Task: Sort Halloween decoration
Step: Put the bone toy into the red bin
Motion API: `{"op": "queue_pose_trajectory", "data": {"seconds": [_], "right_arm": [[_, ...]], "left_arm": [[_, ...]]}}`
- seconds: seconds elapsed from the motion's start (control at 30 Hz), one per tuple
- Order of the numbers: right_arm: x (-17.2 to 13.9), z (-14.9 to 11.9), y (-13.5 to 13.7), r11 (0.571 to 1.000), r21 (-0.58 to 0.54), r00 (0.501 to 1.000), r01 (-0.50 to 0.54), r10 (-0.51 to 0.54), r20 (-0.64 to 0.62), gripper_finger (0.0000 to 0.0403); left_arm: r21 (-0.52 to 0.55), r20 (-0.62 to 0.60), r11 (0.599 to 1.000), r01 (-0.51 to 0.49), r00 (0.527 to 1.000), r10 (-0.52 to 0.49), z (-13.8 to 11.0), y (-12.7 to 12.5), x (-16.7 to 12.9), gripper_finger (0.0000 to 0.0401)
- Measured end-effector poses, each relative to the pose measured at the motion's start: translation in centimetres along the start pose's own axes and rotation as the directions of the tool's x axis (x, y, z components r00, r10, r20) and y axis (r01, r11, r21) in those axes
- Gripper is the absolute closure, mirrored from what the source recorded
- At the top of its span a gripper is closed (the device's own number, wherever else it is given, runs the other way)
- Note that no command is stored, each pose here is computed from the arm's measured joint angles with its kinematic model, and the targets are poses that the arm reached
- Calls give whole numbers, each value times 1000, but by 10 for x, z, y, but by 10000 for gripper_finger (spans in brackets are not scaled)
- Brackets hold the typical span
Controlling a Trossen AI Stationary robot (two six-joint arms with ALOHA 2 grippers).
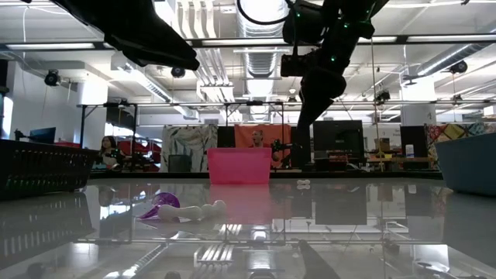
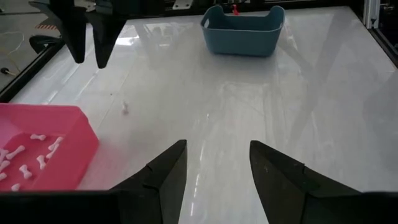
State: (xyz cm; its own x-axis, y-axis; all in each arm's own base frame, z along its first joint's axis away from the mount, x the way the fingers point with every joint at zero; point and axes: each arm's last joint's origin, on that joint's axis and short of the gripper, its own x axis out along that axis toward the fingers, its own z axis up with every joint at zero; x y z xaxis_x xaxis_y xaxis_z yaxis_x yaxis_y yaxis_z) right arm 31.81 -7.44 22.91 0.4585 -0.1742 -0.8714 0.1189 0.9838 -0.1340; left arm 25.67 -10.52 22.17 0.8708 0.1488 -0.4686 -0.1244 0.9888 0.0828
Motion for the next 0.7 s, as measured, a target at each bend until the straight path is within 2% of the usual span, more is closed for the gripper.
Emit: {"op": "queue_pose_trajectory", "data": {"seconds": [0.7], "right_arm": [[21,-13,1,999,-42,997,20,-17,79,250]], "left_arm": [[-50,2,999,0,1000,0,0,0,0,243]]}}
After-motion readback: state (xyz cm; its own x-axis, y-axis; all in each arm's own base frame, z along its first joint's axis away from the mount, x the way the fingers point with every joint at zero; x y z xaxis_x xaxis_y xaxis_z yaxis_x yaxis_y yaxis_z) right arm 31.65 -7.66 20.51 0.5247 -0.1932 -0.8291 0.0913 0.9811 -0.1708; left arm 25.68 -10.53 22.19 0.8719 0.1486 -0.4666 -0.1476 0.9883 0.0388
